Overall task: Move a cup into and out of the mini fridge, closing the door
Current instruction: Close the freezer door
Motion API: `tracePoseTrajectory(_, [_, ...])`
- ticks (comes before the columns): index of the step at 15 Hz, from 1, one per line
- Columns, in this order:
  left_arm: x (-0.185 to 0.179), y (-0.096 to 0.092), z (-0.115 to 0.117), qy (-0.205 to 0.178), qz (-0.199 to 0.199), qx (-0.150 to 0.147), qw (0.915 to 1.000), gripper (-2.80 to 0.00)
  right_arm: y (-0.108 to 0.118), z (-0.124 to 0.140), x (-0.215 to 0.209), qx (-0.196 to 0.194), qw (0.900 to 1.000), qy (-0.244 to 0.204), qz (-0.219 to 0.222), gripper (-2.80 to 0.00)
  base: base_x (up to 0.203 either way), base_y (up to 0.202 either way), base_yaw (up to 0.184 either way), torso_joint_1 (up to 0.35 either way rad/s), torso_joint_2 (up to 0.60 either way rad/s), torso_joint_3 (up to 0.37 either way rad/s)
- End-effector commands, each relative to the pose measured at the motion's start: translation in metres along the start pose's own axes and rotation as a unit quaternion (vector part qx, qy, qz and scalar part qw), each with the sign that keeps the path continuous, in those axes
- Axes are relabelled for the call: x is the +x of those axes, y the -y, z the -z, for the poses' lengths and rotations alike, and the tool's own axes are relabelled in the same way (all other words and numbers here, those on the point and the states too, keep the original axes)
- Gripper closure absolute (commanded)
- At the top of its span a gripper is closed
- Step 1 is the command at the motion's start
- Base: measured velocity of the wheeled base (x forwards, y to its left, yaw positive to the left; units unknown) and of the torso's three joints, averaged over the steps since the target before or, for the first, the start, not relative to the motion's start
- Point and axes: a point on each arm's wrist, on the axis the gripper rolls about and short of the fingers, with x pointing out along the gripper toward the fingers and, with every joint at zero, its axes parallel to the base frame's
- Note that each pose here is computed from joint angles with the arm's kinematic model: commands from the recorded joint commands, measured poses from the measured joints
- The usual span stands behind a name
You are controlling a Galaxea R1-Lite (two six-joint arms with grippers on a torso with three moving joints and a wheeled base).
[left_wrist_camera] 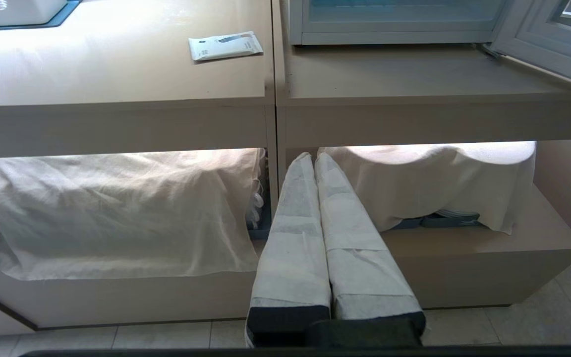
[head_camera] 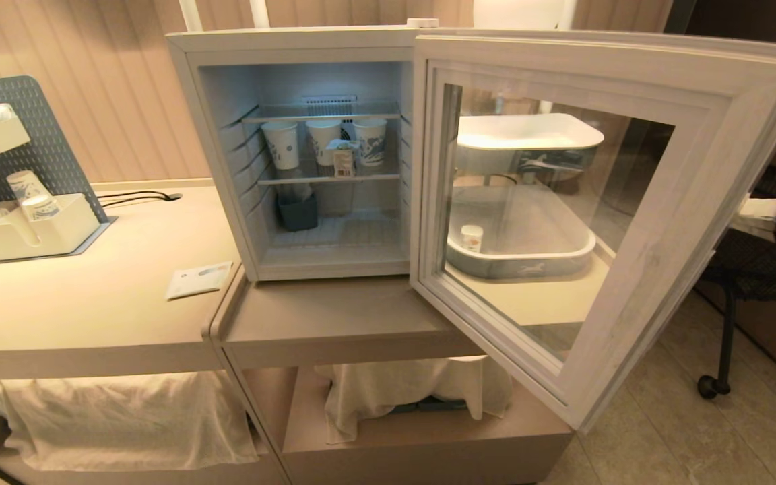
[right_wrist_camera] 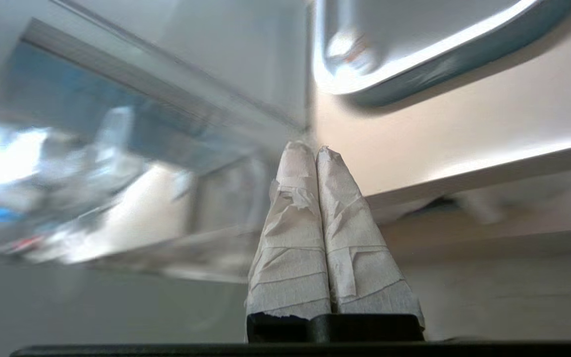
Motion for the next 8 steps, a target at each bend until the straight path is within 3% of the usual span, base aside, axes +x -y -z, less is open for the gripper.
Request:
tracePoseTrajectory(1, [0.0,0.0,0.0,-0.001,0.0,0.001,1.0,0.0,0.034,0.0,0.046,0.114,0.98,-0.129,-0.095,0.0,0.0,0.0,0.0,0.0,0.0,0.0])
tracePoseTrajectory(4, [0.0,0.0,0.0,-0.001,0.0,0.0,1.0,0.0,0.0,0.026,0.074,0.124,0.962,-0.2,-0.14,0.0,0.0,0.0,0.0,0.0,0.0,0.0])
tracePoseTrajectory(8, [0.0,0.0,0.0,-0.001,0.0,0.0,1.0,0.0,-0.06,0.051,0.109,0.102,0.963,-0.208,-0.138,0.0,0.0,0.0,0.0,0.0,0.0,0.0])
